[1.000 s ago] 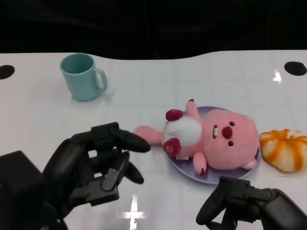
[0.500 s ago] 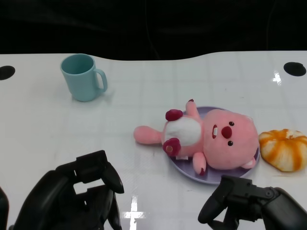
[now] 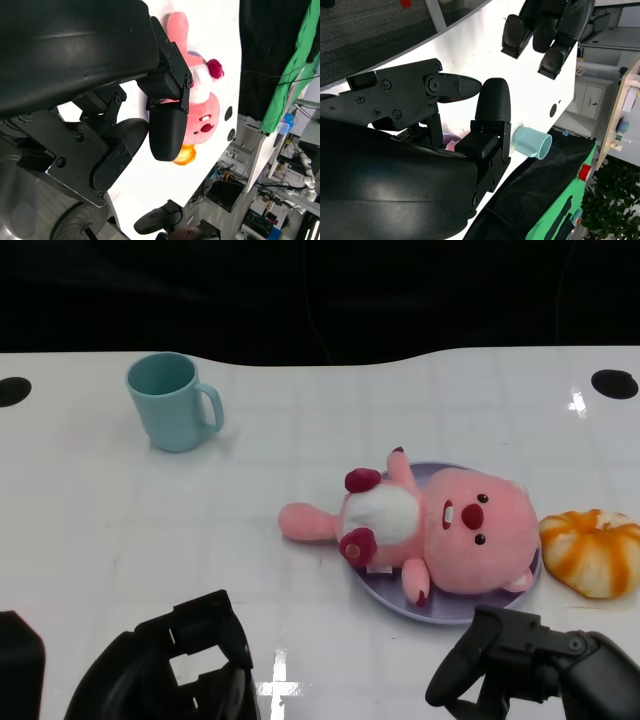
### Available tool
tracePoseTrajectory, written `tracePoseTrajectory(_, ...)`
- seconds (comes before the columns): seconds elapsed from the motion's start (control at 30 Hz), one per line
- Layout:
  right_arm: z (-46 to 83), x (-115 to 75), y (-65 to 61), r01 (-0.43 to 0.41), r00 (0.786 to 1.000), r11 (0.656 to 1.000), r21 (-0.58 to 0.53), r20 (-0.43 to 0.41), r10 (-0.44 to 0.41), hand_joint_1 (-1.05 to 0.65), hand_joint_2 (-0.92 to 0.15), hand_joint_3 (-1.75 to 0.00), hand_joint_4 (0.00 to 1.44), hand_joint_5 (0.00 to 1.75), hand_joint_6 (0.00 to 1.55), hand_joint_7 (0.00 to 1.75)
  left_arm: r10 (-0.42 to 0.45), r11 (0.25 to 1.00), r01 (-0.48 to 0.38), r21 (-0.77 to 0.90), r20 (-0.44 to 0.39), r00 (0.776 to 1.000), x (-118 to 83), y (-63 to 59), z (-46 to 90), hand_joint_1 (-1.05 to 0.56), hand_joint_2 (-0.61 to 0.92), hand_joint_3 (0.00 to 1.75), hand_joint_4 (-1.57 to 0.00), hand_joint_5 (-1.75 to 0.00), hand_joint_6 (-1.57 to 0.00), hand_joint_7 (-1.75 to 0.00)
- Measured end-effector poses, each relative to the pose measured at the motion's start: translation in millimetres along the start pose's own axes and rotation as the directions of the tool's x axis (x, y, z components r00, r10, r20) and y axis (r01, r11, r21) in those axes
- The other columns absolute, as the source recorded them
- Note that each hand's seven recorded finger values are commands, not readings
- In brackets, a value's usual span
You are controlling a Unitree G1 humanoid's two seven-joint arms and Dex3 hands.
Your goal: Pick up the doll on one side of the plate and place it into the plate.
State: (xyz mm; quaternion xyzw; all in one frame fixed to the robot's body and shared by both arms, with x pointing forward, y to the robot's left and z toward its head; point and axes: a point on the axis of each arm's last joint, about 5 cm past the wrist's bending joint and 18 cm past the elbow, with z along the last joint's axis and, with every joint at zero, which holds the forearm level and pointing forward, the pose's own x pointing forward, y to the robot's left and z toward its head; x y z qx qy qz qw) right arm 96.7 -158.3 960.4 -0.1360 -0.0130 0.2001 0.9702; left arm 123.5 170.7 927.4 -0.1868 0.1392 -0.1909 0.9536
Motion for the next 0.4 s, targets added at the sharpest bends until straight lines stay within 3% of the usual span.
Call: tracePoseTrajectory(0.4, -0.6, -0.9, -1.6, -0.004, 1.0, 1.0, -0.005, -0.006, 0.004, -0.24, -0.92, -0.35, 0.66, 1.59, 0.59, 1.3, -0.014, 1.0, 0.014, -0.002, -0.02, 1.0, 3.6, 0.3, -0.6, -0.16, 0.28, 1.57, -0.92, -1.75, -0.78, -1.68)
